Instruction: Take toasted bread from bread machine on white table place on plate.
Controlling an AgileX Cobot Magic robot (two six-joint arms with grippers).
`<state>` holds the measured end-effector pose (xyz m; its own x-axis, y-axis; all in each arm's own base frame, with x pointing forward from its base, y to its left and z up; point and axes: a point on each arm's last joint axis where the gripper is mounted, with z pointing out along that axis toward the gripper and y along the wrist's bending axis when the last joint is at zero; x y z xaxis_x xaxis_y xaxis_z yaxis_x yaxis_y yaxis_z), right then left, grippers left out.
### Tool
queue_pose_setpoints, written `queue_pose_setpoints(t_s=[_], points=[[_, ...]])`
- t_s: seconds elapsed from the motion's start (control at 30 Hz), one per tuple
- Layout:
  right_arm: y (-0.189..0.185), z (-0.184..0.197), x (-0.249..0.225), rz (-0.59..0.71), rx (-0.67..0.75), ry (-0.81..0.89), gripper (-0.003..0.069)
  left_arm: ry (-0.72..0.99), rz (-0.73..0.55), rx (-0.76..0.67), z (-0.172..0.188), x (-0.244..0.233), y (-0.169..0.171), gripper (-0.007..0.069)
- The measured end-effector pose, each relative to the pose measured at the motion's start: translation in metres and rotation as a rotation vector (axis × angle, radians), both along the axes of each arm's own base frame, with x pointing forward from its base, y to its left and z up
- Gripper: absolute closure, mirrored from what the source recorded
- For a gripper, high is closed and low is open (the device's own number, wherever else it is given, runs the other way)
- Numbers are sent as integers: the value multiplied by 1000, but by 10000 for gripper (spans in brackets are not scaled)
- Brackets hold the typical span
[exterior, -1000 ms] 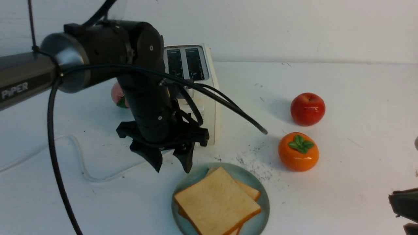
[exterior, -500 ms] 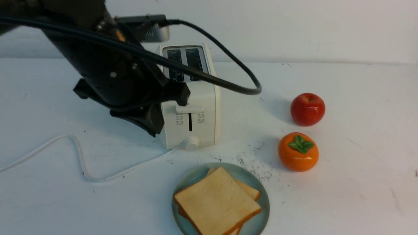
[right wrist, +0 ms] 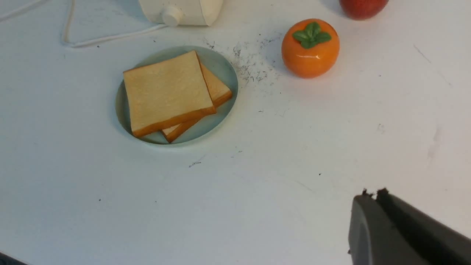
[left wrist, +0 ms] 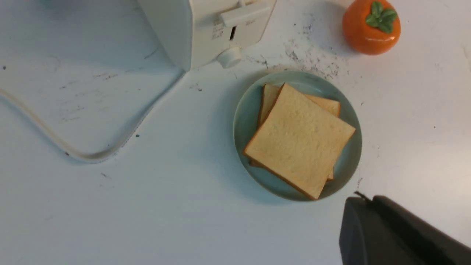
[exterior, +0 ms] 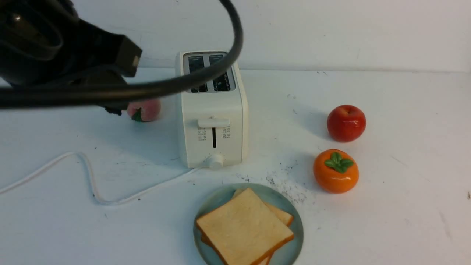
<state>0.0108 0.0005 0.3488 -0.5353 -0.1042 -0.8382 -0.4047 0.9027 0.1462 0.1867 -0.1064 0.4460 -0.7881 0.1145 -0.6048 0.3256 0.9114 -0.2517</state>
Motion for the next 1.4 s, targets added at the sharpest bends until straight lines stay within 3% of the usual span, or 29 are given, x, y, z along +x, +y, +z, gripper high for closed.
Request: queue_pose_setpoints(t_s=[0.17,0.47,1.4], points=[[12,-18,16,-9,99,-64,674,62,-4,19,-22,-11,4,639],[31,-39,46,25,203,-428,673,109,-1,46,-43,-15,7,639],[33,-62,49,31,173,-401,655,119,-10,16,-43,-16,4,639]])
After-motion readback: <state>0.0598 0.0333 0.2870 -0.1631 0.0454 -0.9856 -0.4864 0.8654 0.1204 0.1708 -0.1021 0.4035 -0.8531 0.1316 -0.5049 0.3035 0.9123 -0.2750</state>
